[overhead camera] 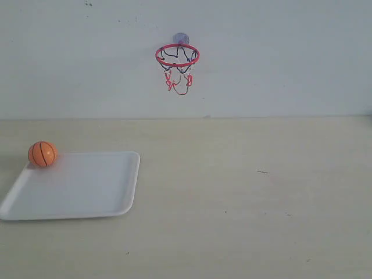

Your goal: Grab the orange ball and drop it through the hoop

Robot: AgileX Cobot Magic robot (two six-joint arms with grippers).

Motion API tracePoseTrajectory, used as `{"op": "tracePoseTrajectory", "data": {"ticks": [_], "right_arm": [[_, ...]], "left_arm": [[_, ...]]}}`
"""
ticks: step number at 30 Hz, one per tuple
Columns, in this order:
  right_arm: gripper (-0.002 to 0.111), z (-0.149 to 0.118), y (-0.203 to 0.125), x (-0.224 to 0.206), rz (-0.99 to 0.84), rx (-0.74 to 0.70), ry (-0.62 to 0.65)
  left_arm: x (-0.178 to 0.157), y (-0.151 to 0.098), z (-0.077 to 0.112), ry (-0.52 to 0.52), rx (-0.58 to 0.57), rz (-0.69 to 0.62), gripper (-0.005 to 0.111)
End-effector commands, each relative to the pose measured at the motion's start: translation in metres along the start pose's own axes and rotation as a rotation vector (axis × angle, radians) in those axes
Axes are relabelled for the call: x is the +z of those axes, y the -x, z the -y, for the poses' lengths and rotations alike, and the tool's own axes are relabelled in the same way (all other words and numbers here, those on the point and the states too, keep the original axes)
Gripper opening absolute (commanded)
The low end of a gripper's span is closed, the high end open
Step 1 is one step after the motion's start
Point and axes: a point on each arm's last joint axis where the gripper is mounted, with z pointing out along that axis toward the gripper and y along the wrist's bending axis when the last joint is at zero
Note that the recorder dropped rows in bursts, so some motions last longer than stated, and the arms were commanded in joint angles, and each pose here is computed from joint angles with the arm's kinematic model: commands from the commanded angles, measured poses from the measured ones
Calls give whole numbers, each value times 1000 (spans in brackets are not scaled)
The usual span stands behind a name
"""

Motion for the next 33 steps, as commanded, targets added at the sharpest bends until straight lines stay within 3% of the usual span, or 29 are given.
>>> {"op": "tracePoseTrajectory", "data": {"ticks": [1, 8, 14, 15, 17, 20, 22, 25, 29, 30, 33], "right_arm": [[0, 0, 1, 0, 11, -7, -1], [0, 0, 1, 0, 11, -7, -1], [0, 0, 1, 0, 11, -7, -1], [0, 0, 1, 0, 11, -7, -1], [0, 0, 1, 0, 11, -7, -1], [0, 0, 1, 0, 16, -7, -1], [0, 0, 1, 0, 13, -7, -1], [0, 0, 1, 0, 11, -7, -1], [0, 0, 1, 0, 11, -7, -1], [0, 0, 1, 0, 11, -7, -1], [0, 0, 1, 0, 11, -7, -1]], "left_arm": [[0, 0, 0, 2, 3, 8, 4], [0, 6, 0, -2, 28, 79, 4], [-12, 44, 6, -80, -51, 521, 4], [-22, 58, 8, -108, -42, 698, 4], [-34, 69, 9, -131, -27, 883, 4], [-40, 74, 10, -143, -27, 963, 4], [-34, 70, 10, -131, -27, 874, 4], [-21, 81, 16, -88, -25, 554, 4], [30, 112, 25, 3, -40, 52, 4], [49, 116, 27, 35, -43, -128, 4], [83, 127, 29, 67, -38, -275, 4]]}}
